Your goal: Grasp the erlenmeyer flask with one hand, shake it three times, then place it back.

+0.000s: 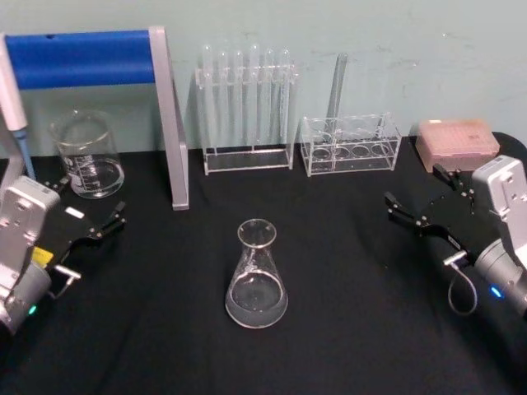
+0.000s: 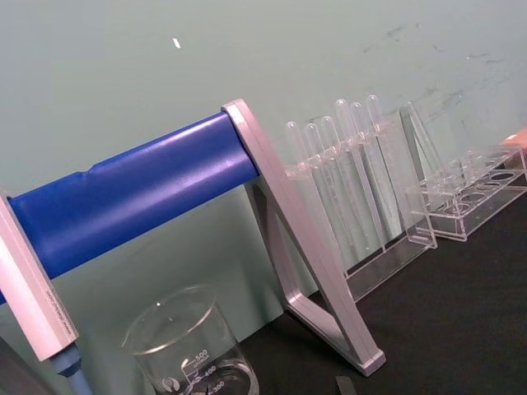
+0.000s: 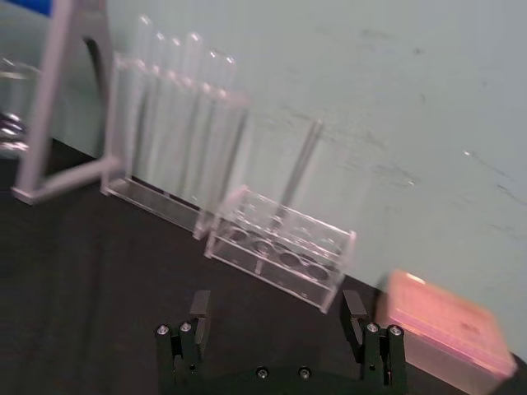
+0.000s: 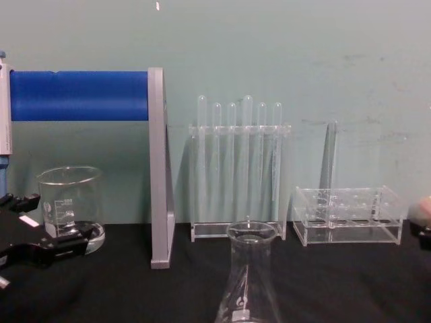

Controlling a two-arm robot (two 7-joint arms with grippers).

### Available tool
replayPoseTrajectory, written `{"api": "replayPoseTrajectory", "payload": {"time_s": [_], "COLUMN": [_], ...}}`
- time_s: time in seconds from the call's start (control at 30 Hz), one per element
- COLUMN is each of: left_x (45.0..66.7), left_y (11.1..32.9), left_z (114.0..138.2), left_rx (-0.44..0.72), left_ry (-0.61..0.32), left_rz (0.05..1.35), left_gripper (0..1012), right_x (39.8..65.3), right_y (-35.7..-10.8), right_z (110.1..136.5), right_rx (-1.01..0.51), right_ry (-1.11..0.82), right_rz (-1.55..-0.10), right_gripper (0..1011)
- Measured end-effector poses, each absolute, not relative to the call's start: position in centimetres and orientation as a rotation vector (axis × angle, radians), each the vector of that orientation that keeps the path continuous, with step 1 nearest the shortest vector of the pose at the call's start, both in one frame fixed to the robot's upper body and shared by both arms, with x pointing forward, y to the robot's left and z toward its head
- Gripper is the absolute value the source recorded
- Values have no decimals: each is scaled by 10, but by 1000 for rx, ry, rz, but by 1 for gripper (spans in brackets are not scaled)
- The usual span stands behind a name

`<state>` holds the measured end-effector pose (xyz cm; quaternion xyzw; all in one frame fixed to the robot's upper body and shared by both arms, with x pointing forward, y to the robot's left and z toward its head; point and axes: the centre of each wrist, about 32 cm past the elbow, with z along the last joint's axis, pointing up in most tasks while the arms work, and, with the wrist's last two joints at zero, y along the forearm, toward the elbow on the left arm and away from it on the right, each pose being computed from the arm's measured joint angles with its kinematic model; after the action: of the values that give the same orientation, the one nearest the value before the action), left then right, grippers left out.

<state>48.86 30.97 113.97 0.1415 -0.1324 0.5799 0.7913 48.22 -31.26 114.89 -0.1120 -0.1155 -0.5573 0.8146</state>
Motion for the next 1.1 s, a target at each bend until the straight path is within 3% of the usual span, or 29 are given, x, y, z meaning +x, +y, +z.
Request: {"api": "replayPoseTrajectory", "payload": {"time_s": [0.47,1.1], "left_x": [489,489], "left_y": [310,310], "left_z": [1140,1140], "left_rx": [304,304], "left_ry": [-285,-285], "left_rz": [1248,1248], "left_gripper": [1001,1001], "right_x": [465,457], "right_y": [-313,-302], "right_z": [1166,1166], "right_rx": [-132,-95], "right_ry": [-107,2], "right_rz": [-938,-663], "right_gripper": [1003,1002]}}
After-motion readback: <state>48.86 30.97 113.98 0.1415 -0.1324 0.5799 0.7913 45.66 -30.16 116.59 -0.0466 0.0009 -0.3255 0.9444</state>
